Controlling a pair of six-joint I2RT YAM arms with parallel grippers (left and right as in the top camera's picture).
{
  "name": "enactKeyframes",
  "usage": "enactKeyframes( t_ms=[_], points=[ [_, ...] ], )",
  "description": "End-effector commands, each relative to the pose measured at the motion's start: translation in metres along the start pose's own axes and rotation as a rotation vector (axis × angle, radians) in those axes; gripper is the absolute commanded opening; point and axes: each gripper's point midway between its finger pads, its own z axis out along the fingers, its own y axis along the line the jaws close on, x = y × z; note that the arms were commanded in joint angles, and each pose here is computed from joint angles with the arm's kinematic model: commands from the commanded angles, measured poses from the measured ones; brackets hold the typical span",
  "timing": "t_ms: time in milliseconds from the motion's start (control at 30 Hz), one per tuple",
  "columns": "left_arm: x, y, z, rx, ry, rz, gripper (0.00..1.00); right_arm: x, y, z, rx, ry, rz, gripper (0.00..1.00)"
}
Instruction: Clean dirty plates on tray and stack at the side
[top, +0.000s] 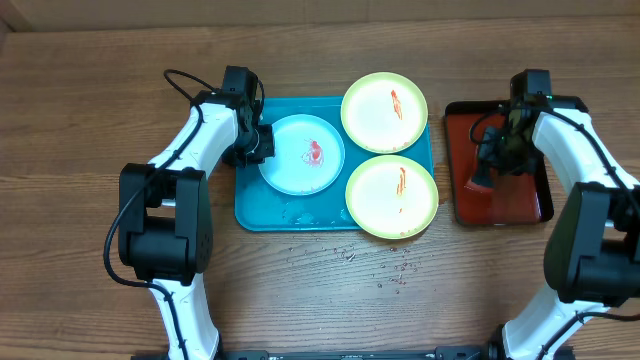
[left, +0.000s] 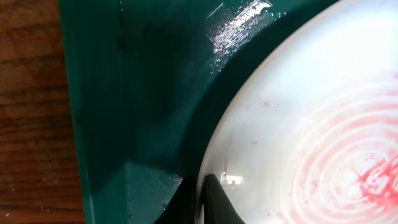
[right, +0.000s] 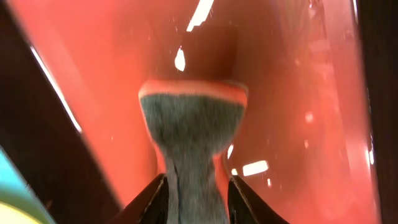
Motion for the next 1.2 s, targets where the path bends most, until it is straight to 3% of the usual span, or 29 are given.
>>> enactKeyframes(
  t_ms=[0,167,367,600,733,900,1167],
  points=[
    [0.005,0.001,0.007,-0.017,0.025,-0.010,0.04,-0.005,0.000,0.010,0.017,-0.003,-0.038,0.33],
    [0.005,0.001,0.007,-0.017,0.025,-0.009,0.04,-0.003,0.000,0.022,0.016,0.012,-0.041,0.32],
    [0.005,0.001,0.007,-0.017,0.023,-0.009,0.04,-0.001,0.003,0.032,-0.005,0.019,-0.040,0.23],
    [0.005,0.001,0.007,-0.017,0.023,-0.009,0.04,0.013,0.000,0.043,0.001,0.046,-0.031,0.22],
    [0.005,0.001,0.007,-0.016,0.023,-0.009,0.05,0.021,-0.002,0.047,0.004,0.067,-0.027,0.34],
    [0.005,0.001,0.007,-0.016,0.023,-0.008,0.04,0.025,-0.002,0.044,0.009,0.092,-0.004,0.34],
    [0.005,0.001,0.007,-0.016,0.023,-0.009,0.04,0.028,-0.003,0.038,0.017,0.117,0.042,0.09]
  ],
)
